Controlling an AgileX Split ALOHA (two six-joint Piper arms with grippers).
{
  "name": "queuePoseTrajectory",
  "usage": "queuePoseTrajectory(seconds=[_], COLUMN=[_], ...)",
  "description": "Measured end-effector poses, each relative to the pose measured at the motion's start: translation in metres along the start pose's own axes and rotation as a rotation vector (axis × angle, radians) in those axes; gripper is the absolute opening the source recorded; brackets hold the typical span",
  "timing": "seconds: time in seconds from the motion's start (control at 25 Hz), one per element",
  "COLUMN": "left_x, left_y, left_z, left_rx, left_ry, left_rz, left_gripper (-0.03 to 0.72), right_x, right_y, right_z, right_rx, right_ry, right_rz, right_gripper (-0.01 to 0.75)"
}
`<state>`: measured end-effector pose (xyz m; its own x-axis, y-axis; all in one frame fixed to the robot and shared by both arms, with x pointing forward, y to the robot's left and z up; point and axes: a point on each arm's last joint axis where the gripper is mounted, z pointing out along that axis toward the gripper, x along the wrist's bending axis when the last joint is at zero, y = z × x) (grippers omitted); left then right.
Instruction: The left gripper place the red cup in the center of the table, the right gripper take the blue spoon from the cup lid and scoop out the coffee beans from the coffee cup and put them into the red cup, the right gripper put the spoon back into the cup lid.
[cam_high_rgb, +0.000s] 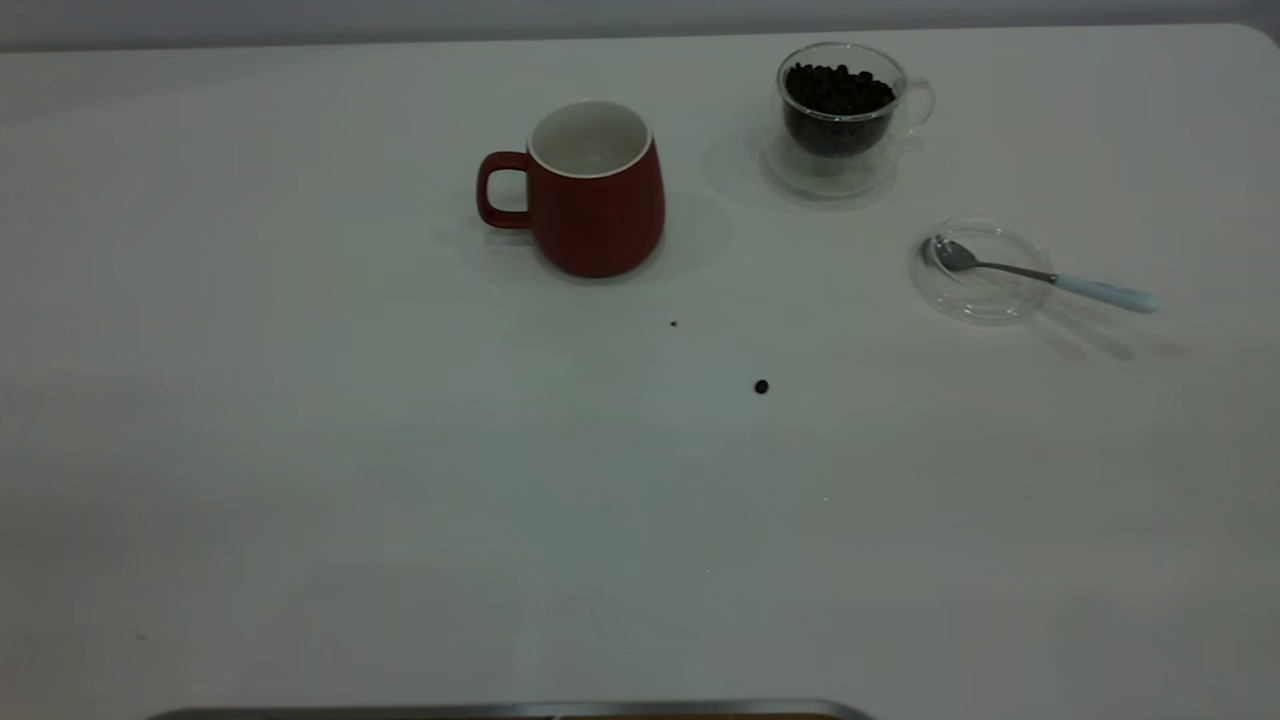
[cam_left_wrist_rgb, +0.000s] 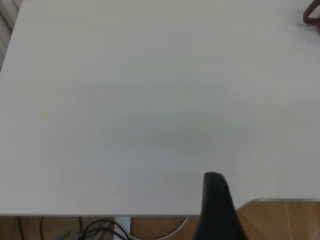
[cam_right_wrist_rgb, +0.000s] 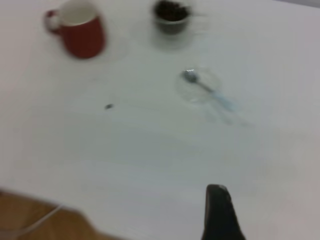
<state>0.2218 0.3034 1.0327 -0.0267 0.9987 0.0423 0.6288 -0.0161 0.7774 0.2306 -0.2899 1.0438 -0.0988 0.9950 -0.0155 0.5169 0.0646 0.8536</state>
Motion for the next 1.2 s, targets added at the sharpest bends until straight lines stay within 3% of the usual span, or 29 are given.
queuePoseTrajectory(seconds=[0.28, 1.2], left_x=[0.0, 0.0], left_y=[0.0, 0.0], left_z=[0.0, 0.0], left_rx=[0.0, 0.0], left_ry=[0.0, 0.0], left_rz=[0.002, 0.002], left_gripper=[0.577, 0.577], right_x=[-0.0049, -0.0053], right_y=[-0.0032, -0.0032], right_z=[0.0028, 0.0027], right_rx=[0.002, 0.001], right_ry=[-0.053, -0.058], right_rz=[0.037, 0.038], right_gripper=[0.524, 0.524])
